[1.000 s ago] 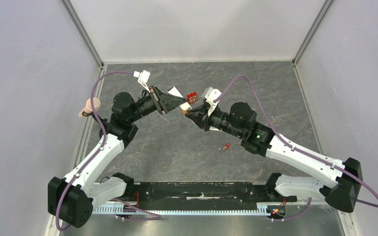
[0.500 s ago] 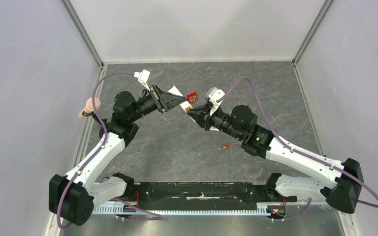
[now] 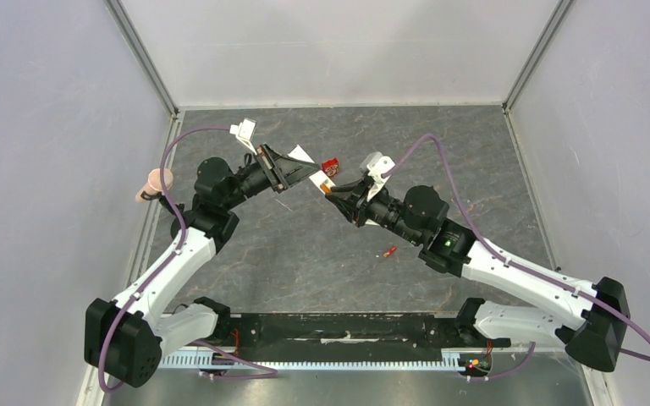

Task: Load the batteries into the remote control
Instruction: Load the battery into the remote control, then pick up the battery from the center of the board.

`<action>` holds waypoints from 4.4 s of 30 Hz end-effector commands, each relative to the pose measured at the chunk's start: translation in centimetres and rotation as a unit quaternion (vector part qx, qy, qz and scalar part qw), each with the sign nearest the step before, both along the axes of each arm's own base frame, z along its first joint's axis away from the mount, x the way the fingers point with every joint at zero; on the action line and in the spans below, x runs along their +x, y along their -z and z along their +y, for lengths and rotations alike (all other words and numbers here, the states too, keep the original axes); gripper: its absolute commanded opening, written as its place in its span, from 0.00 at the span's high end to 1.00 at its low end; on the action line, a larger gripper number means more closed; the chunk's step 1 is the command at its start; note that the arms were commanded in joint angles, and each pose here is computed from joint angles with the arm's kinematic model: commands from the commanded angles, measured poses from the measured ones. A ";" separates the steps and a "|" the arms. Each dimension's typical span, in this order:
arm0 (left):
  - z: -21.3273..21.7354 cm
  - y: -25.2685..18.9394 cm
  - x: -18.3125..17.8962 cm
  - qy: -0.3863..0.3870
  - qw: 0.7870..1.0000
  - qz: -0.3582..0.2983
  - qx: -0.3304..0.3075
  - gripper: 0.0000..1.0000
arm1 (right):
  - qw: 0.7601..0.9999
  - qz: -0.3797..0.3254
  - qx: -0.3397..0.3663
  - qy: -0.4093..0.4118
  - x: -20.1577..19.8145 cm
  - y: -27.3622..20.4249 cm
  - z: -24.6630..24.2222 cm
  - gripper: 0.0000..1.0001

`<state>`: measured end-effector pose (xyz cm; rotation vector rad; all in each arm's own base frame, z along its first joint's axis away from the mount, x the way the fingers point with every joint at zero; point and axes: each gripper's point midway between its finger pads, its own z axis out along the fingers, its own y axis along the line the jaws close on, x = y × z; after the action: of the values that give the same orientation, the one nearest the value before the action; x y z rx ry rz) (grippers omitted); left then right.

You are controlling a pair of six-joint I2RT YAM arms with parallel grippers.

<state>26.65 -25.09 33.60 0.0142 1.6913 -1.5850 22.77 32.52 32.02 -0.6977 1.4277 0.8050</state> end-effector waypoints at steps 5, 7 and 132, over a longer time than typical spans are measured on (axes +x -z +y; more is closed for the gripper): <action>0.2 -2.2 0.1 -0.009 0.999 -0.021 -0.029 0.98 | 1.000 0.002 0.018 0.017 0.0 -1.3 -0.9 0.66; 0.2 -1.9 0.2 -0.011 0.999 -0.021 -0.024 0.98 | 0.999 0.002 0.029 0.017 -0.1 -2.3 -0.9 0.59; 6.4 4.0 2.8 -0.209 0.973 0.017 0.094 0.98 | 0.818 0.431 0.018 0.380 3.2 17.2 -16.1 0.22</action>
<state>29.16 -19.83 29.80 -0.3099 1.7559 -1.2326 27.49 19.96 21.15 0.3495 2.0925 0.7746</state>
